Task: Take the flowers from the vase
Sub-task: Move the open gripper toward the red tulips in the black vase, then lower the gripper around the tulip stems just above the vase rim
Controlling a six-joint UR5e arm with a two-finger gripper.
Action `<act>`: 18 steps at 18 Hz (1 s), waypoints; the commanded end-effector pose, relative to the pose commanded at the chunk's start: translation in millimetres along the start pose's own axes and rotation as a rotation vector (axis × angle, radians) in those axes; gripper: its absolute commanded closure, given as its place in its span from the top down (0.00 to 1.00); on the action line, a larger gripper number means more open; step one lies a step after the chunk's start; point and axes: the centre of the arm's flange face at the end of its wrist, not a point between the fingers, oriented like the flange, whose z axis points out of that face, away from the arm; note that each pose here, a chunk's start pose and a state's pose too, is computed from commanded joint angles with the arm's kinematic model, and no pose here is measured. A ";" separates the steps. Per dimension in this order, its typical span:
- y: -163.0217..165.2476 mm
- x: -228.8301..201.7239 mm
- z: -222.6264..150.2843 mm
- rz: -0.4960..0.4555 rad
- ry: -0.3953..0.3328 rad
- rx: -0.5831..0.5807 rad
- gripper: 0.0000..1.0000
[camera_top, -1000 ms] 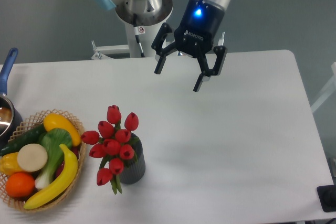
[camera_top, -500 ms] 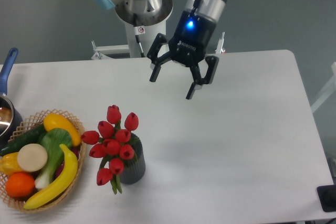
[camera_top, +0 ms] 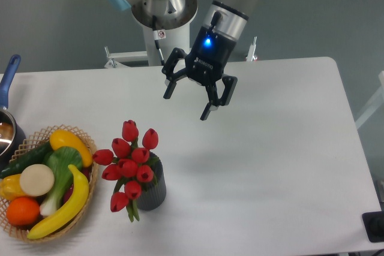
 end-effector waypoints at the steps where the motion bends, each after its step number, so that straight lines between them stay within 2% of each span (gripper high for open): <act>1: 2.5 -2.5 4.5 -0.001 0.005 -0.006 1.00; 9: 6.8 -11.9 32.4 0.001 0.049 -0.014 1.00; 13: -3.8 -16.6 58.4 0.021 0.090 -0.018 1.00; 18: -6.4 -21.0 71.2 0.030 0.105 -0.017 1.00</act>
